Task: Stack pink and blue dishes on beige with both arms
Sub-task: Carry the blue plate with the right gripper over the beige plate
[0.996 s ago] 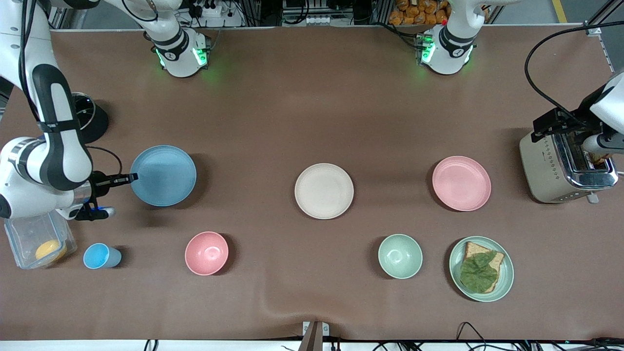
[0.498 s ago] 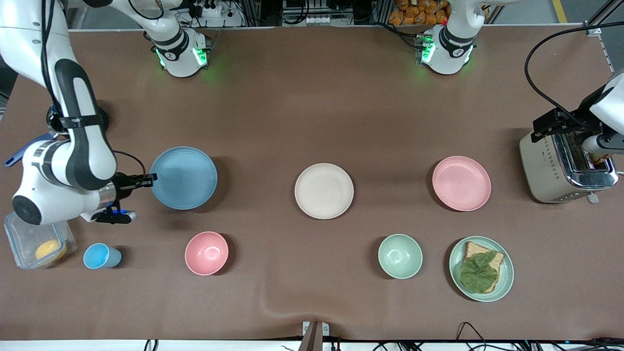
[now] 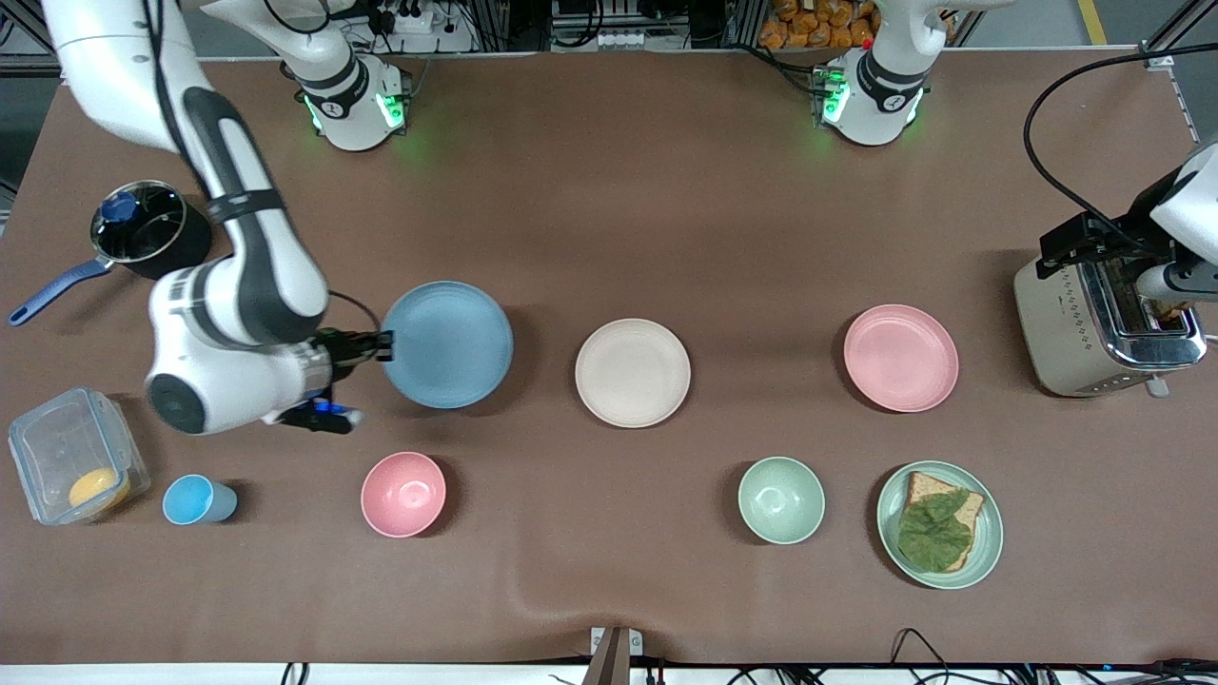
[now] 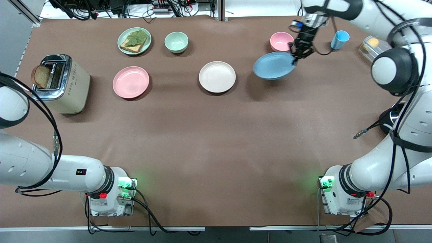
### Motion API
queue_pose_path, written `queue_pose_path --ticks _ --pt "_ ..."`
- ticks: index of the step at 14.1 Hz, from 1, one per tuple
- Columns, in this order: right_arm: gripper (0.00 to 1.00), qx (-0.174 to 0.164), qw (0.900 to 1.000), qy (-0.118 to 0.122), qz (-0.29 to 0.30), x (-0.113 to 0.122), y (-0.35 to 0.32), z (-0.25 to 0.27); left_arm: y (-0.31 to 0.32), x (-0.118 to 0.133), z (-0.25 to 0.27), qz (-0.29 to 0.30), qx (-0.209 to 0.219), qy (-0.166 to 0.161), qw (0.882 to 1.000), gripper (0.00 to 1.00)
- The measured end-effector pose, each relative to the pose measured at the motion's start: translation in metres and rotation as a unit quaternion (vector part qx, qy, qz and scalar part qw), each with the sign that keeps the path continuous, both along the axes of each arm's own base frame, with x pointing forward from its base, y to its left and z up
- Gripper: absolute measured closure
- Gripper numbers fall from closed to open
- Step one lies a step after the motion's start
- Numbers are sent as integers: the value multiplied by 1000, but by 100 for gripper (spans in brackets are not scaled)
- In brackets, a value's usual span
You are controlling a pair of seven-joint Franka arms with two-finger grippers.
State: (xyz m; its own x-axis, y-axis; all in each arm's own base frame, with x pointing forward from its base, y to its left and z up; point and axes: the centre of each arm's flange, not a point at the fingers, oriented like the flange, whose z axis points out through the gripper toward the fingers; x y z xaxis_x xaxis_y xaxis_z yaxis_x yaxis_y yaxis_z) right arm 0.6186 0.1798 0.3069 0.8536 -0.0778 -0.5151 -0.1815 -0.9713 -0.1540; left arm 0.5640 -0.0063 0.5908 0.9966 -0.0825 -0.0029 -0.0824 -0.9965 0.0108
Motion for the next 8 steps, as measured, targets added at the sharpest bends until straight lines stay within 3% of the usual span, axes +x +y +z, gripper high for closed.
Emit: queue_pose_path --ticks 3,5,8 --pt "95 -23 999 -27 -13 -20 99 -15 0 0 0 0 0 0 1000 0" --pt "95 -17 999 -40 -24 -29 144 -32 0 0 0 0 0 0 1000 0" --pt "95 -1 998 -39 -49 -20 149 -34 0 0 0 0 0 0 1000 0"
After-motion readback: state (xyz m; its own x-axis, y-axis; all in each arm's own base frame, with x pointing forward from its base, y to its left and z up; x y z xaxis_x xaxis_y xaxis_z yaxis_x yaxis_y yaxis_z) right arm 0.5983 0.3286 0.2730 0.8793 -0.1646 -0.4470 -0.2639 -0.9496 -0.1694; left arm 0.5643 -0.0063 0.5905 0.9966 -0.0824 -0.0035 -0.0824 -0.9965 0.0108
